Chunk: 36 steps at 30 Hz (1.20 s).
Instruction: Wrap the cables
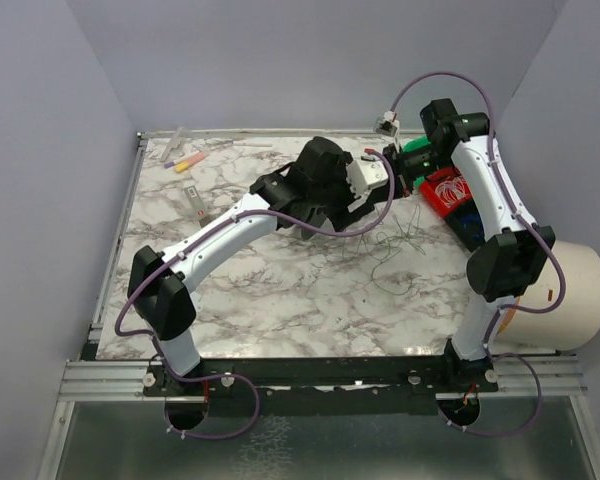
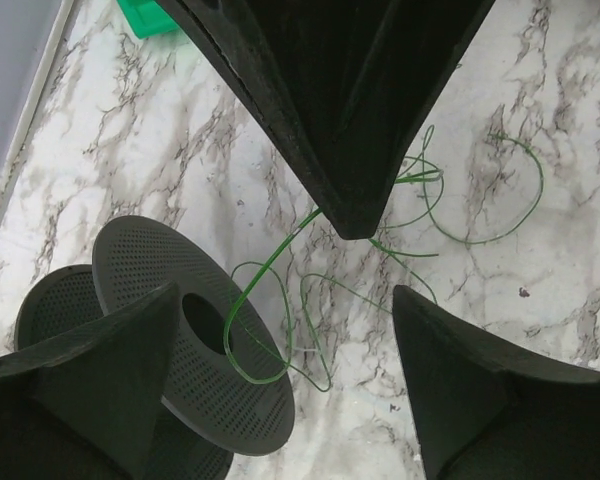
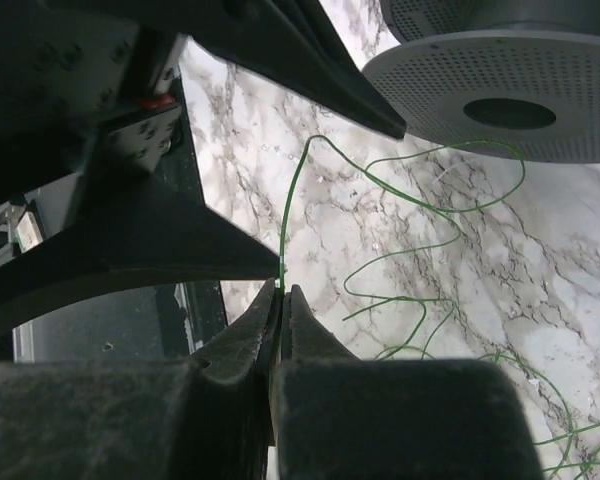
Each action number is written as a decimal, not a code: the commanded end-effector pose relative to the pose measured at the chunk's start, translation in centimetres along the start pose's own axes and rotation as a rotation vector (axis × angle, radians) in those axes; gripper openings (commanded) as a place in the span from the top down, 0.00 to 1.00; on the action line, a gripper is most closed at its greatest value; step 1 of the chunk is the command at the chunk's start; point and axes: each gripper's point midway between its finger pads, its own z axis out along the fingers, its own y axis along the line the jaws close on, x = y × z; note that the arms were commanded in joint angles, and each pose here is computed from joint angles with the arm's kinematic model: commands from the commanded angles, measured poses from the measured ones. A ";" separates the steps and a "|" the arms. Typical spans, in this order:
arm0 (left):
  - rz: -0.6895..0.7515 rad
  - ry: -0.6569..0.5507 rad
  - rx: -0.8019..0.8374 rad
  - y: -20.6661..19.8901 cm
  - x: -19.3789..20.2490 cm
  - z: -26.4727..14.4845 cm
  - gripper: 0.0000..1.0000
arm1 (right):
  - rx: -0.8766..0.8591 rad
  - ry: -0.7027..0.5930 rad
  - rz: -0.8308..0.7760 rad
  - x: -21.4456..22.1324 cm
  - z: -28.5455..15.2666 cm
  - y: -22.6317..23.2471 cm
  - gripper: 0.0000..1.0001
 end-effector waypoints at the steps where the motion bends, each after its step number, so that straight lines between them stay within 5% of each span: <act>1: 0.033 0.005 0.000 0.1 -0.1 0.3 0.28 | -0.031 -0.029 -0.034 -0.4 -0.6 2.0 0.99; 6: 0.032 0.015 0.007 -0.1 0.3 0.7 0.99 | -0.020 -0.019 -0.044 -0.2 -0.6 1.7 0.99; 10: 0.015 0.023 0.032 -0.7 1.0 1.2 1.00 | 0.037 0.042 -0.050 1.6 0.1 -0.8 0.74; 16: -0.003 0.008 0.062 -1.7 1.1 1.2 1.00 | 0.103 0.103 -0.146 5.2 1.0 -3.5 0.58; 31: -0.014 -0.001 0.095 -2.8 1.0 0.9 1.00 | 0.434 0.127 -0.269 7.0 0.5 -10.8 0.55; 36: -0.018 0.013 0.109 -3.2 1.7 1.2 1.00 | 0.401 0.081 -0.289 6.5 1.1 -10.4 0.56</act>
